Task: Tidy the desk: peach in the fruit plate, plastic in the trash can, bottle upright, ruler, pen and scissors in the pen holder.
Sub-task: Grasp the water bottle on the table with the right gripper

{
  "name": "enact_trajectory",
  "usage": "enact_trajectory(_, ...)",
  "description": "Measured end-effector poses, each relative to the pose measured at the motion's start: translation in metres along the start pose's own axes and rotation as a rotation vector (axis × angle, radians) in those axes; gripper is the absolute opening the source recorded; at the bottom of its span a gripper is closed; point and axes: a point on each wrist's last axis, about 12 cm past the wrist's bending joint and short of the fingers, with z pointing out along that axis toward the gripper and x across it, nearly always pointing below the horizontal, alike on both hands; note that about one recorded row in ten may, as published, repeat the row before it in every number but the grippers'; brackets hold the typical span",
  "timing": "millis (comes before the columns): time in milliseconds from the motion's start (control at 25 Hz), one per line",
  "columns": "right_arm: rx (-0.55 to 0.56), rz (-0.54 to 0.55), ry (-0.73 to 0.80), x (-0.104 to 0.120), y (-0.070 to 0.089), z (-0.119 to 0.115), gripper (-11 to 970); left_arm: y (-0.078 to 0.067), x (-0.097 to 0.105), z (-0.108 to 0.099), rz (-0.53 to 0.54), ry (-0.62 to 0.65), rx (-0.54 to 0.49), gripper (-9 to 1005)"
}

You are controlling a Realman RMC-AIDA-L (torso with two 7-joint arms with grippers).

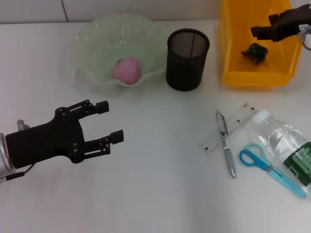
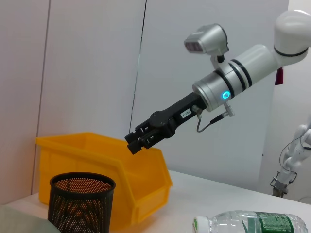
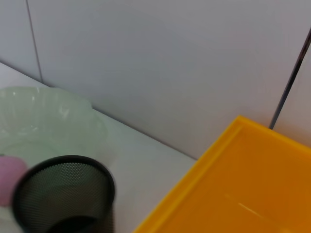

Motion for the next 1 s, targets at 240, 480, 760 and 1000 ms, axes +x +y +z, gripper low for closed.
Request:
enact_trajectory(240, -0.079, 0.032, 0.071, -0.010, 0.012, -0.040, 715, -0.001, 0.000, -0.001, -0.001, -0.004, 0.007, 802)
enact_trajectory(480, -0.064, 0.176, 0.340, 0.009, 0.026, -0.091, 757, -0.001, -0.002, 0.000, 0.002, -0.009, 0.017, 802)
enact_trajectory(760, -0.056, 0.216, 0.444, 0.037, 0.045, -0.119, 792, 0.000, -0.003, 0.002, 0.006, -0.011, 0.022, 802)
enact_trajectory(1000, -0.093, 0.232, 0.532, 0.056, 0.055, -0.124, 793, 0.000, -0.003, 0.002, 0.006, -0.010, 0.021, 802)
